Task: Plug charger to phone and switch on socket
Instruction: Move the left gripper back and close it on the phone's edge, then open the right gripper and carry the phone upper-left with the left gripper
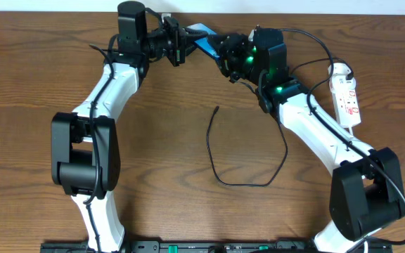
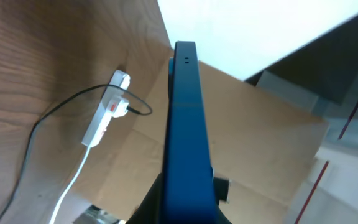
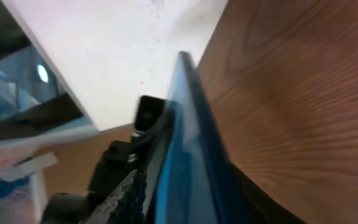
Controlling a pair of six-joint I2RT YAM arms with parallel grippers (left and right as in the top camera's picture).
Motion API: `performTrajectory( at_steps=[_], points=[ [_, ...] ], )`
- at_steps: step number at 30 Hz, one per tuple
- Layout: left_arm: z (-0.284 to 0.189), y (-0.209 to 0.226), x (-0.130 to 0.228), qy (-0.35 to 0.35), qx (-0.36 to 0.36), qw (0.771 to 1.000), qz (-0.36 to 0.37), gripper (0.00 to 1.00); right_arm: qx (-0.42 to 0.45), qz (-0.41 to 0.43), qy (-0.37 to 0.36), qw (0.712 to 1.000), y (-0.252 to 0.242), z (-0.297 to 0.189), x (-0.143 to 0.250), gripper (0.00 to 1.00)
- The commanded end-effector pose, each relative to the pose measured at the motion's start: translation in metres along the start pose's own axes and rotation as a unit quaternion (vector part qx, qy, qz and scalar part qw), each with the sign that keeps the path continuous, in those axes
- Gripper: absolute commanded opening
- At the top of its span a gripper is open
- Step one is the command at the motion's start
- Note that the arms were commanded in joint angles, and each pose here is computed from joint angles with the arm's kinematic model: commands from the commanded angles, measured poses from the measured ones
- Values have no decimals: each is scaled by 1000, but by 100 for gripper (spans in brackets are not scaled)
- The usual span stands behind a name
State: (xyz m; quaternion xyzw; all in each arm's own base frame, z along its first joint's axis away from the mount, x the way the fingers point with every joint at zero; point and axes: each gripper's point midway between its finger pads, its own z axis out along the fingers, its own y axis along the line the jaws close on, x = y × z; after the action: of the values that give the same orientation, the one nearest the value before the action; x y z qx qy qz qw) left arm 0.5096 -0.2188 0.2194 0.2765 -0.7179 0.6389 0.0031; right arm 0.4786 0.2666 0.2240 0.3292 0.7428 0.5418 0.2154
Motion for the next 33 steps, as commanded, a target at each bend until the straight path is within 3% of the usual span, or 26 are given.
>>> performTrajectory(
  at_steps=[1,9,22,33],
  points=[
    [-13,-14,12,39,12,997,69,7,-9,-63,-15,998,14,-13,-14,32],
    [-14,-14,14,47,13,997,62,7,-8,-65,-23,998,13,-16,-23,20],
    [-13,-14,5,19,12,999,25,7,-41,-31,18,999,29,-14,-4,9],
    [-13,-15,2,9,13,1000,24,7,-40,-23,32,998,29,-10,11,16]
  ],
)
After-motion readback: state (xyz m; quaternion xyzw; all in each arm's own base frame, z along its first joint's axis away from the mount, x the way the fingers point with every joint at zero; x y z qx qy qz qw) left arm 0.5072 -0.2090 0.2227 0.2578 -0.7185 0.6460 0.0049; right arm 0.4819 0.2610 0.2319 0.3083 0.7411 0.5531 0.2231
